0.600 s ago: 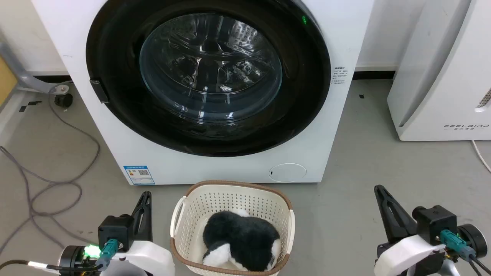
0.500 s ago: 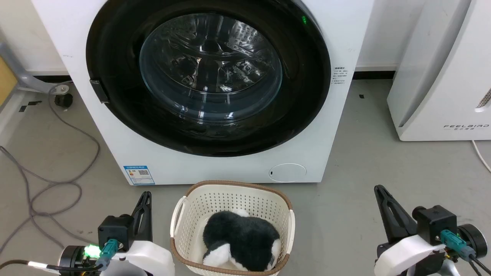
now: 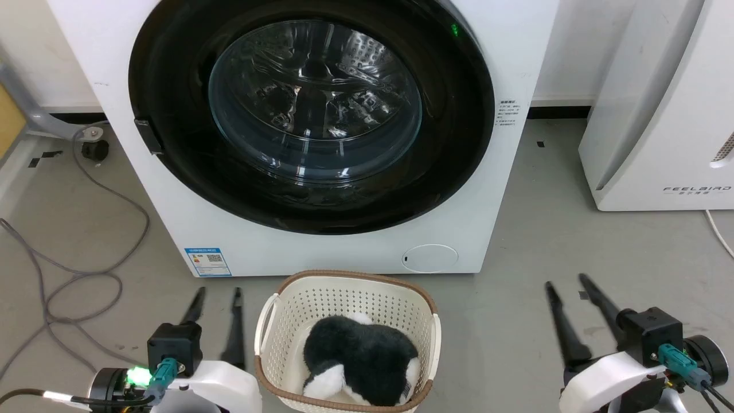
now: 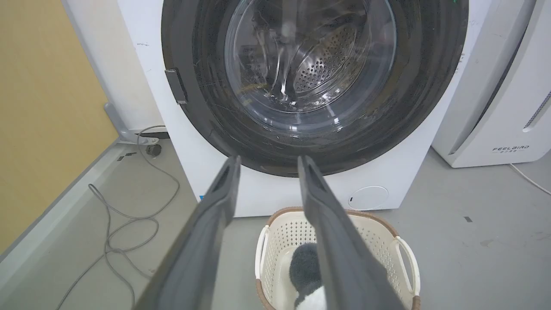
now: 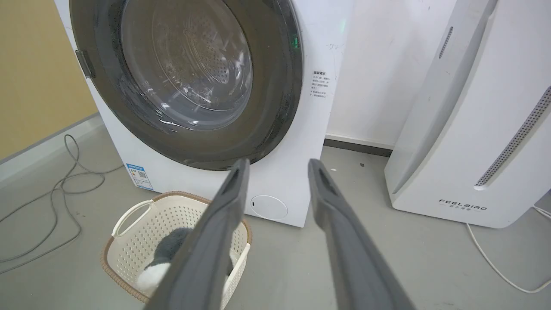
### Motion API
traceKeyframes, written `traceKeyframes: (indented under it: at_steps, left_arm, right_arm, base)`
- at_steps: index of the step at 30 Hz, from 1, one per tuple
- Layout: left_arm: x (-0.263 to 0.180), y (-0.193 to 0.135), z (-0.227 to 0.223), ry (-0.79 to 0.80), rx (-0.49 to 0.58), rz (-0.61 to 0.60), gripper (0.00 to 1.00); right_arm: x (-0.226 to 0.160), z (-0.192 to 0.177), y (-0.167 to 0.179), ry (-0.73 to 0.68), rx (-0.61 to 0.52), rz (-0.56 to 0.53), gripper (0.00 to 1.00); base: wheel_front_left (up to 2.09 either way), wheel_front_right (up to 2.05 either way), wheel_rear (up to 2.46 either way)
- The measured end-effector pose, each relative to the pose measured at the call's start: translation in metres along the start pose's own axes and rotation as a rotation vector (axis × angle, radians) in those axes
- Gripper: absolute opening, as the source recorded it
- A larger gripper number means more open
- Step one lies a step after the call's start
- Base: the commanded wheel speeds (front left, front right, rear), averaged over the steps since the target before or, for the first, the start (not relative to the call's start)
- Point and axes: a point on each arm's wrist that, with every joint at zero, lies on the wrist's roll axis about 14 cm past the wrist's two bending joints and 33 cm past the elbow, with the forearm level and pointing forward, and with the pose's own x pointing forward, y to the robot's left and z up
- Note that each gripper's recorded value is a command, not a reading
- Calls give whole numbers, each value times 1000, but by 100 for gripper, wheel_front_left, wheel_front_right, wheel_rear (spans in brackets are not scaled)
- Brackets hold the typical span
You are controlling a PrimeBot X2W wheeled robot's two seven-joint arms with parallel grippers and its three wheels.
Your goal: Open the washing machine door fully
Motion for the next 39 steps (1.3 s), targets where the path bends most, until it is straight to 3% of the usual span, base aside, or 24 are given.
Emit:
traceKeyframes:
  at_steps: [10,11,12,24,39]
  left_arm:
    - [0,-5,-2,-2,-18,-14,100]
    - [0,-5,-2,-5,-18,-15,100]
    - [0,-6,-2,-5,-19,-16,100]
    - [0,-10,1,-28,-39,-29,100]
    - [2,-14,1,-42,-63,-40,100]
  right_arm:
    - [-1,-3,-3,2,12,-9,100]
    - [-1,-3,-3,2,13,-11,31]
    - [-1,-3,-4,-1,14,-12,0]
    - [-3,-2,-9,-23,58,-29,0]
    - [3,12,-25,-128,496,-72,0]
  base:
    - [0,0,0]
    - [0,0,0]
    - [0,0,0]
    - [0,0,0]
    - [0,0,0]
